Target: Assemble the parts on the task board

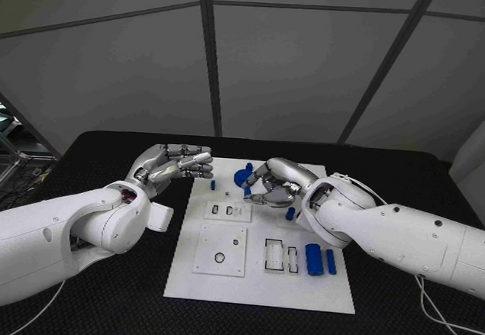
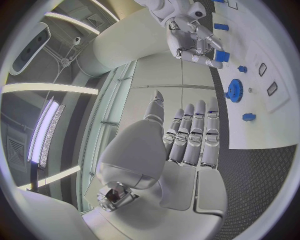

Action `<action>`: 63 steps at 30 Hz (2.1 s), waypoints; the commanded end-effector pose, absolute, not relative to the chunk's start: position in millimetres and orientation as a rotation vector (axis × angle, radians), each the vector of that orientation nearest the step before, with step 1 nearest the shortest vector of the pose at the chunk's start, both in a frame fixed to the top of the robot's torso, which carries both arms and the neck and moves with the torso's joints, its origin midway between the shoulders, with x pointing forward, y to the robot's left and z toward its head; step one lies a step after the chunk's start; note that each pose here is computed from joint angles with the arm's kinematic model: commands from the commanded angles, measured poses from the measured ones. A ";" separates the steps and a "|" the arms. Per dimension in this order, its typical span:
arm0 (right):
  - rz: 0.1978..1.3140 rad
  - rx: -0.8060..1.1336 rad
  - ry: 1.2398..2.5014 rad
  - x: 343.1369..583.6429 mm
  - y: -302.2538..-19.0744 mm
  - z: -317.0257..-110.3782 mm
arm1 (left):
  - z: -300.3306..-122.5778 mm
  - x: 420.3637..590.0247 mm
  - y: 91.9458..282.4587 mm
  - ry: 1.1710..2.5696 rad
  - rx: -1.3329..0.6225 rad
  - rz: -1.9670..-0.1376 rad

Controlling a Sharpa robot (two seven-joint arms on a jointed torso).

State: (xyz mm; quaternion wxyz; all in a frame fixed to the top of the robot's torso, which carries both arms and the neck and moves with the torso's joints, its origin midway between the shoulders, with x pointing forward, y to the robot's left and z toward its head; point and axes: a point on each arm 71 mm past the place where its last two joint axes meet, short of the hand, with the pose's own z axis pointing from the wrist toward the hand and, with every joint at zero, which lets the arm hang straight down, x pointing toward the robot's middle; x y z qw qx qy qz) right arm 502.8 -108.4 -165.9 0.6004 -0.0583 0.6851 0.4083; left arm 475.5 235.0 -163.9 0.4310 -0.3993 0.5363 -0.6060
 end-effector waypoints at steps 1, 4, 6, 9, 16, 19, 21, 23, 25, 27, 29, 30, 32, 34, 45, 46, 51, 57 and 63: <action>0.894 -0.201 1.635 502.1 -100.0 -171.8 | -162.5 475.9 233.6 1.336 -0.993 -1.524; 0.879 -0.225 1.651 500.8 -89.1 -176.6 | -162.7 476.4 233.1 1.336 -0.994 -1.524; 0.871 -0.232 1.657 500.4 -85.2 -178.6 | -162.8 476.6 232.3 1.337 -0.993 -1.526; 0.852 -0.248 1.665 499.1 -79.9 -183.3 | -162.9 476.7 231.4 1.338 -0.993 -1.528; 0.824 -0.265 1.662 498.6 -74.6 -186.9 | -163.0 477.0 230.3 1.339 -0.993 -1.531; 0.816 -0.269 1.662 498.6 -74.0 -187.6 | -163.1 477.0 230.4 1.339 -0.993 -1.531; 0.813 -0.273 1.664 498.5 -73.9 -188.0 | -163.1 477.1 230.5 1.339 -0.993 -1.531; 0.809 -0.277 1.667 498.3 -73.8 -188.5 | -163.1 477.1 230.6 1.339 -0.993 -1.531; 0.805 -0.283 1.668 497.9 -73.6 -188.9 | -163.1 477.2 230.8 1.339 -0.993 -1.530; 0.801 -0.287 1.668 497.6 -73.4 -189.3 | -163.2 477.2 230.9 1.339 -0.994 -1.529; 0.794 -0.291 1.665 497.5 -73.6 -189.5 | -163.3 477.3 231.1 1.339 -0.994 -1.528; 0.790 -0.292 1.664 497.5 -73.7 -189.6 | -163.3 477.4 231.2 1.339 -0.994 -1.528; 0.786 -0.293 1.663 497.5 -73.9 -189.7 | -163.3 477.4 231.2 1.339 -0.994 -1.528; 0.782 -0.294 1.665 497.6 -74.1 -190.0 | -163.3 477.4 231.3 1.339 -0.994 -1.528; 0.777 -0.307 1.680 497.8 -72.4 -191.5 | -163.4 477.5 231.3 1.339 -0.995 -1.527; 0.775 -0.308 1.683 498.0 -72.6 -191.8 | -163.4 477.5 231.4 1.339 -0.995 -1.527; 0.757 -0.310 1.696 499.6 -74.2 -193.3 | -163.3 477.4 231.8 1.339 -0.995 -1.526; 0.754 -0.312 1.697 500.1 -74.1 -193.6 | -163.3 477.3 231.8 1.340 -0.995 -1.526; 0.756 -0.315 1.698 500.0 -73.5 -193.7 | -163.5 477.5 231.8 1.340 -0.995 -1.526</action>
